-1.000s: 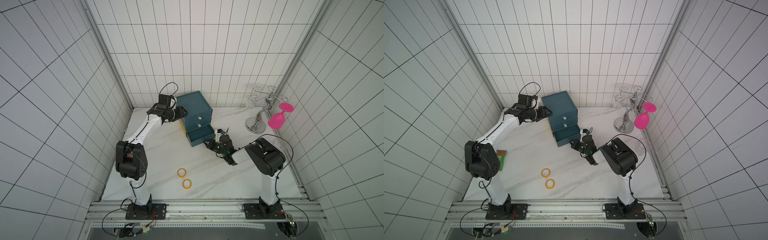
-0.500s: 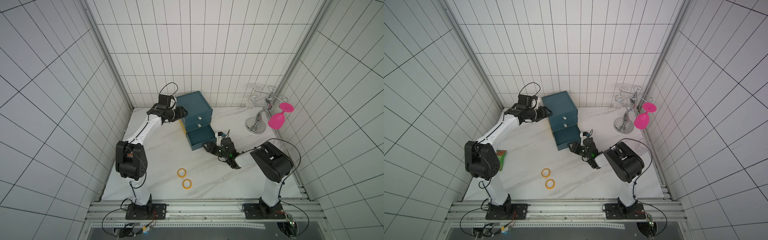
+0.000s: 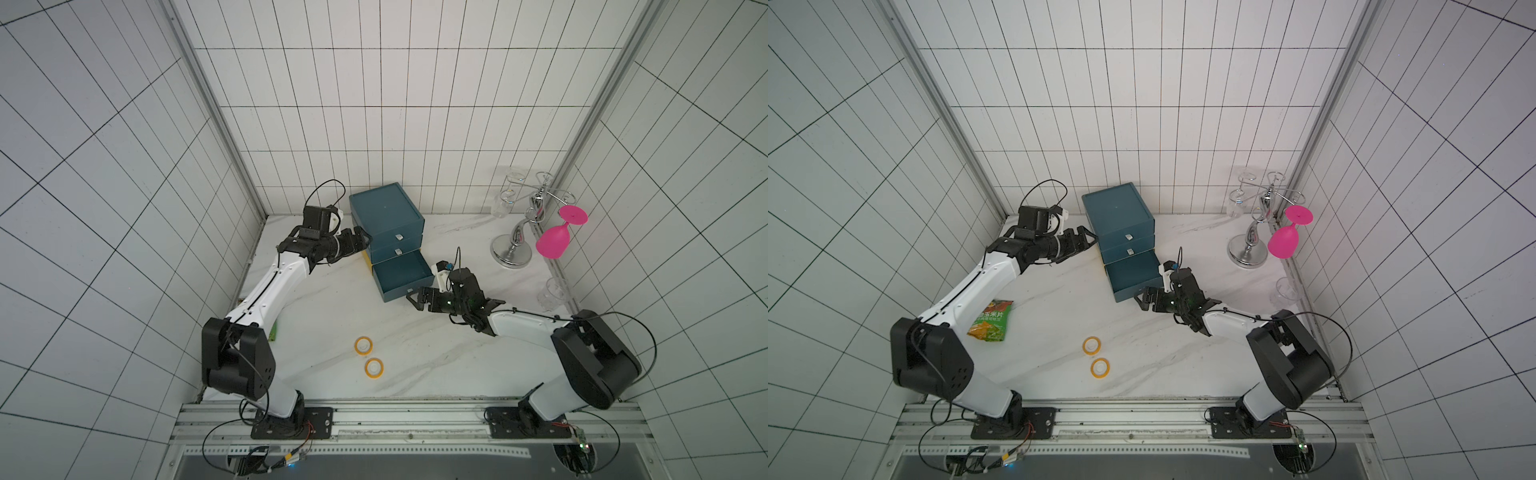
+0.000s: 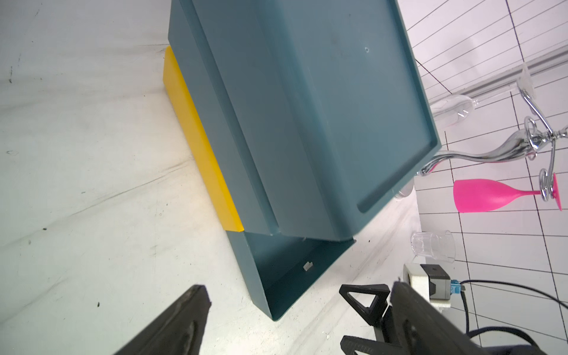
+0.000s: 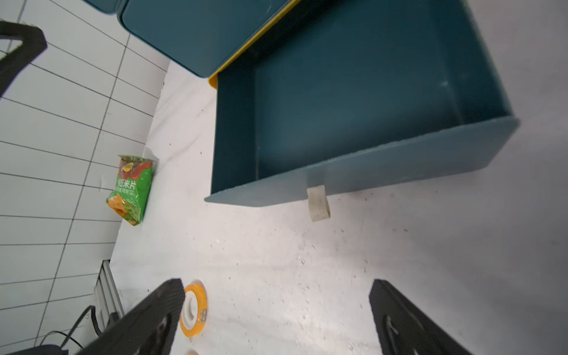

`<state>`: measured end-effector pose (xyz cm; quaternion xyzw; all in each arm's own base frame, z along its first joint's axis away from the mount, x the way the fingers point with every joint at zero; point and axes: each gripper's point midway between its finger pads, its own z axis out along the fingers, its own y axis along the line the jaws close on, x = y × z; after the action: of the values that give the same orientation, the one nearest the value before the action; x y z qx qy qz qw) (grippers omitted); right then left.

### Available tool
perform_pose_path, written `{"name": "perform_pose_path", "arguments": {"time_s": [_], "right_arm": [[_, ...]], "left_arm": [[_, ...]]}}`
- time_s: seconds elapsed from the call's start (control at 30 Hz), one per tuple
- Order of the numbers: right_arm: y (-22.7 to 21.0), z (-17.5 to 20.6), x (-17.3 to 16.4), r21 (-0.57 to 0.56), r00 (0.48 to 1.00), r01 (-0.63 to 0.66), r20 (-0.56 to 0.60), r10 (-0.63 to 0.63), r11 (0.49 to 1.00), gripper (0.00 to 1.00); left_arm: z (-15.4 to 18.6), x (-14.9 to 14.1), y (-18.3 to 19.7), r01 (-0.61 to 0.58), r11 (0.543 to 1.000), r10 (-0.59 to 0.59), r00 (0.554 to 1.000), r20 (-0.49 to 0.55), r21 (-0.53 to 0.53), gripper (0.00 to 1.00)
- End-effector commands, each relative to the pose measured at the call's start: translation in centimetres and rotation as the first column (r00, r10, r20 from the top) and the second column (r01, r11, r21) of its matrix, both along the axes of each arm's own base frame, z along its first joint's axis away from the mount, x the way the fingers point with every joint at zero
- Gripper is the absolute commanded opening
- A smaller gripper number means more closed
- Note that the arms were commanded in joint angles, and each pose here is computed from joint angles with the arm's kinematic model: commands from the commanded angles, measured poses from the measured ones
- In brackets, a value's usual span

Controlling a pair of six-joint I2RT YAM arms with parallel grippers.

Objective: Place the transparent tape into the drawer according to color
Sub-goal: Pick up the tape at the center of the board.

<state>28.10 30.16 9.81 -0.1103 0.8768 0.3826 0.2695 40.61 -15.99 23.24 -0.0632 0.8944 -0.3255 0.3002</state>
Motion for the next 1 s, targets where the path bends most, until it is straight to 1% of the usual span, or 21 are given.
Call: {"name": "perform_pose_path", "arguments": {"time_s": [0.0,0.13,0.2,0.37,0.47,0.57,0.67,0.73,0.87,0.97], "right_arm": [[-0.8,-0.1,-1.8,-0.089,0.997,-0.078,-0.023,0.076,0.993,0.99],[-1.7,-0.2,-2.7,-0.126,0.995,-0.097,-0.032,0.094,0.987,0.99],[-1.8,-0.2,-3.1,-0.134,0.993,-0.112,-0.036,0.108,0.985,0.99],[-2.2,-0.3,-3.9,-0.159,0.989,-0.146,-0.056,0.139,0.976,0.99],[-2.4,-0.3,-4.3,-0.176,0.985,-0.165,-0.071,0.154,0.971,0.99],[-2.7,-0.2,-4.8,-0.19,0.983,-0.179,-0.078,0.167,0.965,0.99],[-3.1,-0.4,-5.2,-0.199,0.981,-0.186,-0.089,0.172,0.962,0.99],[-3.2,-0.6,-5.5,-0.199,0.979,-0.193,-0.102,0.176,0.961,0.99],[-3.3,-0.8,-5.9,-0.198,0.978,-0.198,-0.11,0.179,0.96,0.99],[-3.4,-0.7,-5.9,-0.198,0.979,-0.195,-0.105,0.177,0.961,0.99]], "left_arm": [[-1.1,-2.3,0.5,0.004,1.0,-0.004,1.0,-0.026,0.01,0.98],[-3.6,-5.2,1.0,0.011,0.999,-0.008,0.996,-0.087,0.037,0.98],[-5.4,-6.9,0.7,0.033,0.998,-0.024,0.99,-0.139,0.061,0.98],[-10.3,-11.3,-0.4,0.1,0.982,-0.051,0.957,-0.285,0.16,0.97],[-12.3,-13.5,-1.0,0.125,0.972,-0.051,0.937,-0.345,0.197,0.95],[-13.9,-15.6,-1.1,0.143,0.961,-0.038,0.917,-0.398,0.237,0.91],[-15.2,-17.6,-1.1,0.174,0.942,-0.035,0.9,-0.434,0.286,0.82],[-16.1,-18.7,-0.8,0.191,0.922,-0.019,0.892,-0.451,0.338,0.75],[-17.8,-19.9,0.2,0.202,0.899,0.016,0.871,-0.491,0.388,0.66],[-18.8,-20.2,0.6,0.21,0.891,0.03,0.859,-0.512,0.404,0.62]]}}
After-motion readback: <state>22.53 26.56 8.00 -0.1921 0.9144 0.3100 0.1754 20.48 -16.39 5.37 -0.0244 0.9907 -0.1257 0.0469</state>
